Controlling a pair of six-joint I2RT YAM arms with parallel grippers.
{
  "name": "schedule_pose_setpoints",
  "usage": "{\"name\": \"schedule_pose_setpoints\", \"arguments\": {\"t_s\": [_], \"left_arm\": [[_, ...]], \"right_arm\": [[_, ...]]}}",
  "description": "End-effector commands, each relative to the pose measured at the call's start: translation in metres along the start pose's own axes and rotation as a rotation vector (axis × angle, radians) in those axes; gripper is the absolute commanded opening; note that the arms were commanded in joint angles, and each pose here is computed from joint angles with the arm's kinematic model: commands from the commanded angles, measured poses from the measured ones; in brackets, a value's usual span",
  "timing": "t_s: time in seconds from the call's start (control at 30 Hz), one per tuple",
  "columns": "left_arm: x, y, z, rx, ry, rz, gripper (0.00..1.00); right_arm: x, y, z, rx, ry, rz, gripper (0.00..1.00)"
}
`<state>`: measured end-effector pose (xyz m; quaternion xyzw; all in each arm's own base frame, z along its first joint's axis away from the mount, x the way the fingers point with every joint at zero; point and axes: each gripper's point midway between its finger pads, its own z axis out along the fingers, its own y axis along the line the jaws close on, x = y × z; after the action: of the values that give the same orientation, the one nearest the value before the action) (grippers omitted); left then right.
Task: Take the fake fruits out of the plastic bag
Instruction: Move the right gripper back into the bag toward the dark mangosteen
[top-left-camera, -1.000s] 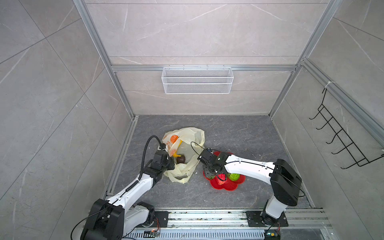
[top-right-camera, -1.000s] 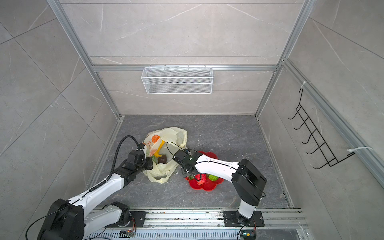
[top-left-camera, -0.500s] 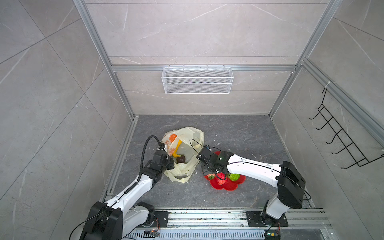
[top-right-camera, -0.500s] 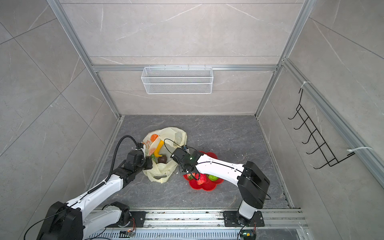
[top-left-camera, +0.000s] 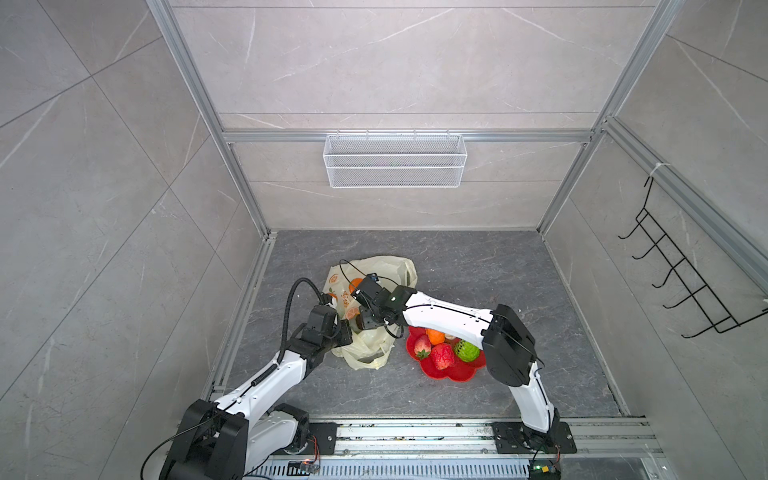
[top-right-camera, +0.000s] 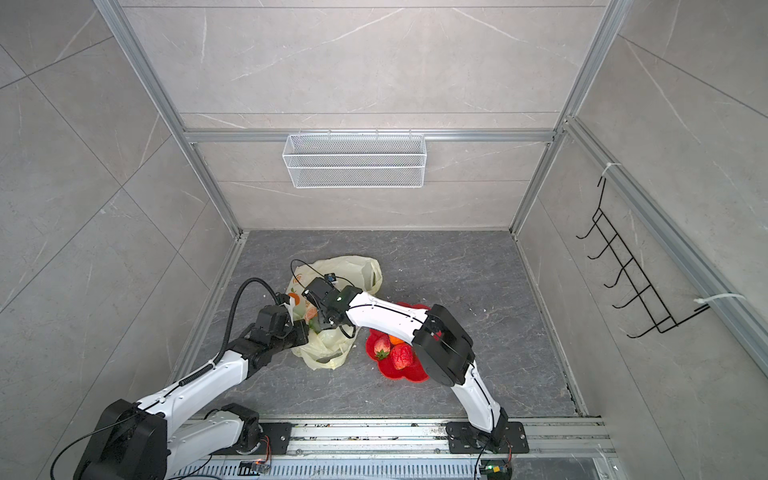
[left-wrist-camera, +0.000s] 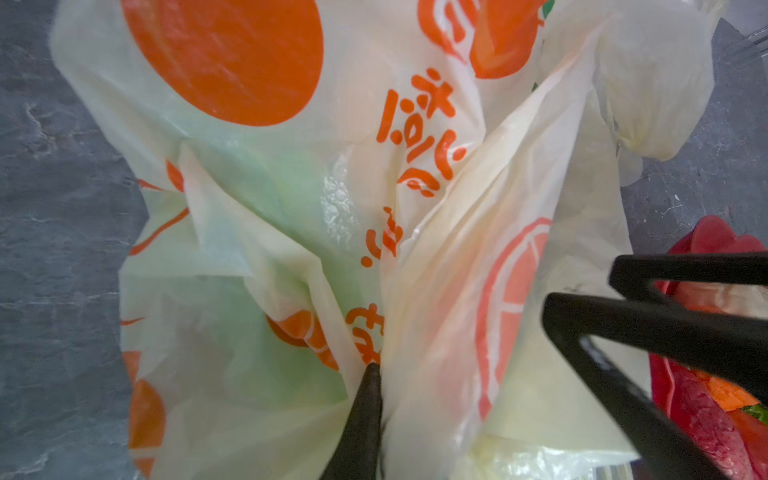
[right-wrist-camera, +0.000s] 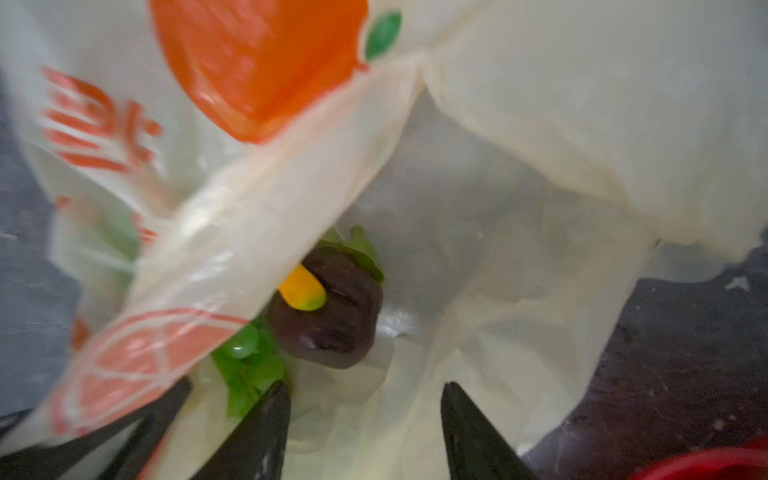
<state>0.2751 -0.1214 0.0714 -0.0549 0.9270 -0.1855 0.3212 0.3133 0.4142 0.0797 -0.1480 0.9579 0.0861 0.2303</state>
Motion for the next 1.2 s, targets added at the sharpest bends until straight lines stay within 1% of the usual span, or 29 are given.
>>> {"name": "schedule_pose_setpoints", "arguments": {"t_s": [0.0, 0.07, 0.17, 0.27, 0.33, 0.4, 0.47, 0.57, 0.63, 0.77, 0.9, 1.17], "left_arm": [[0.001, -0.004, 0.003, 0.019, 0.005, -0.017, 0.09], [0.001, -0.003, 0.005, 0.01, 0.009, -0.02, 0.09], [-0.006, -0.002, 0.004, -0.014, 0.008, -0.023, 0.09], [-0.017, -0.006, -0.001, -0.037, 0.026, 0.031, 0.1], [-0.02, -0.003, -0.002, -0.059, 0.019, 0.051, 0.1], [-0.017, 0.001, 0.001, -0.065, 0.009, 0.053, 0.1], [-0.019, 0.001, -0.002, -0.073, 0.001, 0.058, 0.1], [-0.023, 0.013, -0.007, -0.129, -0.048, 0.039, 0.1], [-0.024, 0.014, -0.007, -0.135, -0.058, 0.036, 0.1], [-0.024, 0.013, -0.007, -0.127, -0.063, 0.039, 0.1], [-0.024, 0.012, -0.008, -0.119, -0.068, 0.04, 0.1], [-0.024, 0.012, -0.01, -0.113, -0.08, 0.04, 0.1]], "right_arm": [[0.017, -0.007, -0.003, -0.009, 0.041, -0.014, 0.6], [0.028, -0.003, -0.001, -0.041, 0.055, -0.011, 0.6], [0.04, -0.003, 0.007, -0.032, 0.085, -0.012, 0.59], [0.05, -0.005, 0.019, -0.017, 0.116, -0.01, 0.58], [0.052, -0.005, 0.023, -0.018, 0.114, -0.01, 0.58], [0.046, -0.003, 0.018, -0.031, 0.093, -0.021, 0.58], [0.034, 0.001, 0.006, -0.057, 0.051, -0.049, 0.59], [0.011, 0.011, -0.016, -0.141, -0.041, -0.104, 0.62], [-0.003, 0.009, -0.022, -0.176, -0.06, -0.093, 0.65], [-0.013, 0.014, -0.013, -0.233, -0.033, -0.056, 0.68], [-0.013, 0.025, 0.001, -0.275, -0.011, -0.046, 0.75], [-0.007, 0.025, 0.028, -0.23, 0.042, -0.028, 0.75]]}}
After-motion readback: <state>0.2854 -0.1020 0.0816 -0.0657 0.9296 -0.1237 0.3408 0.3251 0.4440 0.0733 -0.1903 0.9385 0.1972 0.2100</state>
